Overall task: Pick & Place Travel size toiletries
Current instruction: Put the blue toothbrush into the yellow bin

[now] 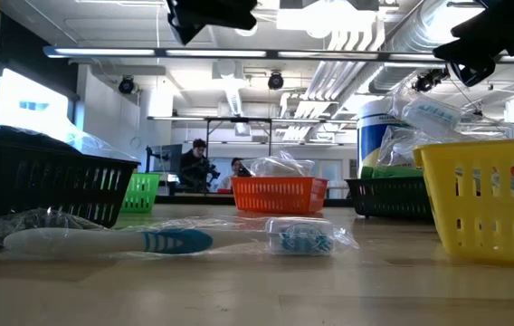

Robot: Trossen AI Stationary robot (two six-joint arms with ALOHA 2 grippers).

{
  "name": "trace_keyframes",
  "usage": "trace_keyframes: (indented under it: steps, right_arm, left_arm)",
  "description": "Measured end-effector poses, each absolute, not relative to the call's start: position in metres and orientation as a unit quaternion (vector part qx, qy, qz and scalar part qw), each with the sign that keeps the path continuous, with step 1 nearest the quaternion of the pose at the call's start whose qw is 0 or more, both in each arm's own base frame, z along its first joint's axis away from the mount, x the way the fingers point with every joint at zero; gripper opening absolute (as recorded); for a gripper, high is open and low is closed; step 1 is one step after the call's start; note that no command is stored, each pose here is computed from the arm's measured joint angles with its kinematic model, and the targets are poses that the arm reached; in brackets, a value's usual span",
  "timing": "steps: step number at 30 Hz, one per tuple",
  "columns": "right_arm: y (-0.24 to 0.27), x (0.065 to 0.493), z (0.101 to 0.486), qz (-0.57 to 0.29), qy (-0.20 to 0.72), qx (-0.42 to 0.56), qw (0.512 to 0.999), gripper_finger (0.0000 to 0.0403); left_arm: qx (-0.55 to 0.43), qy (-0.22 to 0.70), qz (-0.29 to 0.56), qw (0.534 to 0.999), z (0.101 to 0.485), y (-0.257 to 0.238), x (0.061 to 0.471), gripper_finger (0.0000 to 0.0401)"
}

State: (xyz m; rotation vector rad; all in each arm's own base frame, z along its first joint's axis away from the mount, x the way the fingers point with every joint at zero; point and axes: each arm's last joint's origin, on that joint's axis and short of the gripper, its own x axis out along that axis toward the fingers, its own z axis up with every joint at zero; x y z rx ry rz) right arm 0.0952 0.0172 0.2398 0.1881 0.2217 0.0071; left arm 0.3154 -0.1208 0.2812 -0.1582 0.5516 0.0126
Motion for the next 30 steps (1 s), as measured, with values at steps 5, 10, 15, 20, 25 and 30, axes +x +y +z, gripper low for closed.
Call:
trace_keyframes:
  steps: [5, 10, 15, 20, 25, 30]
  right_arm:
    - [0.017, 0.095, 0.24, 0.003, 0.111, 0.093, 0.989, 0.0174]
    - [0.017, 0.095, 0.24, 0.004, 0.11, 0.091, 0.99, 0.0174]
    - [0.017, 0.095, 0.24, 0.003, 0.11, 0.093, 0.99, 0.0174]
    - [0.017, 0.095, 0.24, 0.003, 0.11, 0.094, 0.989, 0.0174]
    - [0.017, 0.095, 0.24, 0.004, 0.111, 0.094, 0.989, 0.0174]
    - [0.017, 0.095, 0.239, 0.003, 0.114, 0.093, 0.989, 0.0174]
  left_arm:
    - [-0.058, 0.296, -0.002, 0.953, 0.266, -0.138, 0.317, 0.0106]
    - [-0.038, 0.322, 0.009, 0.946, 0.245, -0.159, 0.322, 0.0106]
    - [-0.048, 0.359, 0.022, 0.932, 0.239, -0.175, 0.332, 0.0106]
    - [-0.035, 0.416, 0.04, 0.908, 0.229, -0.189, 0.343, 0.0106]
    - [-0.018, 0.471, 0.037, 0.881, 0.212, -0.197, 0.349, 0.0106]
    - [-0.032, 0.483, 0.015, 0.875, 0.207, -0.2, 0.352, 0.0106]
